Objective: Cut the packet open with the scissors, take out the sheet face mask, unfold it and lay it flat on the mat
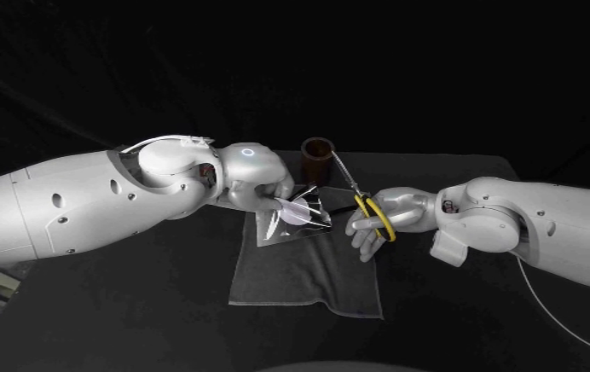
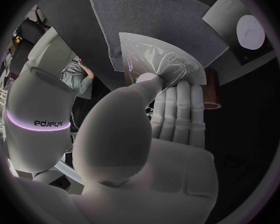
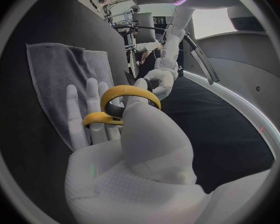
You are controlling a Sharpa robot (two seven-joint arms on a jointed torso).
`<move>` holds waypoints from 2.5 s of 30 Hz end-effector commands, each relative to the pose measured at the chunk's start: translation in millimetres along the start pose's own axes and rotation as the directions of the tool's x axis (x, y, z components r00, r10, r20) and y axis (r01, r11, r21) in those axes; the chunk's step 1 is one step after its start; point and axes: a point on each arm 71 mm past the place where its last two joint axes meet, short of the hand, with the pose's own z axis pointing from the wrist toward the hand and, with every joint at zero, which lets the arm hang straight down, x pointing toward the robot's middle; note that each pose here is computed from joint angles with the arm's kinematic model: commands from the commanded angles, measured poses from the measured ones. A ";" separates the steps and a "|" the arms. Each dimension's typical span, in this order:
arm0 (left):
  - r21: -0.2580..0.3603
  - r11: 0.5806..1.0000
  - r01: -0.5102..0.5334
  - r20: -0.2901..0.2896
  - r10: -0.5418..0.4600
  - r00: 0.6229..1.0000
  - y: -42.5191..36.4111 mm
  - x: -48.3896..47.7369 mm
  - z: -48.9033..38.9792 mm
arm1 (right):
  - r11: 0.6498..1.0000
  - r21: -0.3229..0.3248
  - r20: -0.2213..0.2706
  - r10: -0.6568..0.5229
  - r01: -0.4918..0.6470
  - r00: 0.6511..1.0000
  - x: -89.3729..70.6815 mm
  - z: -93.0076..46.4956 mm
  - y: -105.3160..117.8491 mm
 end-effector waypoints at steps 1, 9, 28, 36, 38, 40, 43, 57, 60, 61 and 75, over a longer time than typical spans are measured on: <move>-0.003 0.999 0.033 0.014 -0.033 0.999 0.6 -0.9 -2.8 | 0.991 -0.132 0.132 0.033 -0.016 0.991 -8.3 -2.8 9.2; -0.030 0.997 0.076 0.027 -0.075 0.997 6.7 0.2 -13.1 | 0.985 -0.159 0.243 -0.021 0.062 0.970 -14.4 -9.7 10.2; -0.088 0.974 0.210 0.069 -0.204 0.977 20.1 2.6 -35.4 | 0.852 0.152 0.467 -0.508 0.500 0.724 -66.4 -27.9 37.8; -0.092 0.971 0.222 0.072 -0.216 0.974 21.0 3.1 -37.1 | 0.680 0.352 0.470 -0.723 0.644 0.506 -86.1 -18.5 75.1; -0.092 0.970 0.224 0.072 -0.218 0.973 21.0 3.2 -37.0 | 0.602 0.420 0.452 -0.788 0.679 0.418 -89.1 -13.4 89.7; -0.092 0.970 0.225 0.071 -0.219 0.973 21.0 3.3 -37.0 | 0.529 0.476 0.423 -0.838 0.703 0.344 -90.4 -9.2 101.3; -0.091 0.970 0.226 0.071 -0.220 0.973 21.1 3.3 -36.7 | 0.433 0.539 0.370 -0.892 0.723 0.259 -90.6 -4.8 114.1; -0.088 0.969 0.229 0.070 -0.223 0.972 21.1 3.1 -34.0 | 0.041 0.689 0.070 -0.997 0.723 -0.011 -85.5 7.6 159.3; -0.088 0.970 0.229 0.069 -0.223 0.972 21.1 3.0 -33.2 | -0.033 0.698 0.022 -0.997 0.715 -0.067 -78.9 11.7 164.8; -0.087 0.970 0.229 0.069 -0.223 0.972 21.0 3.0 -32.9 | -0.051 0.702 0.013 -0.996 0.710 -0.085 -77.2 12.8 166.6; -0.087 0.968 0.237 0.067 -0.231 0.971 20.8 2.9 -31.5 | 0.012 0.693 0.137 -0.984 0.721 -0.116 -67.2 18.1 174.7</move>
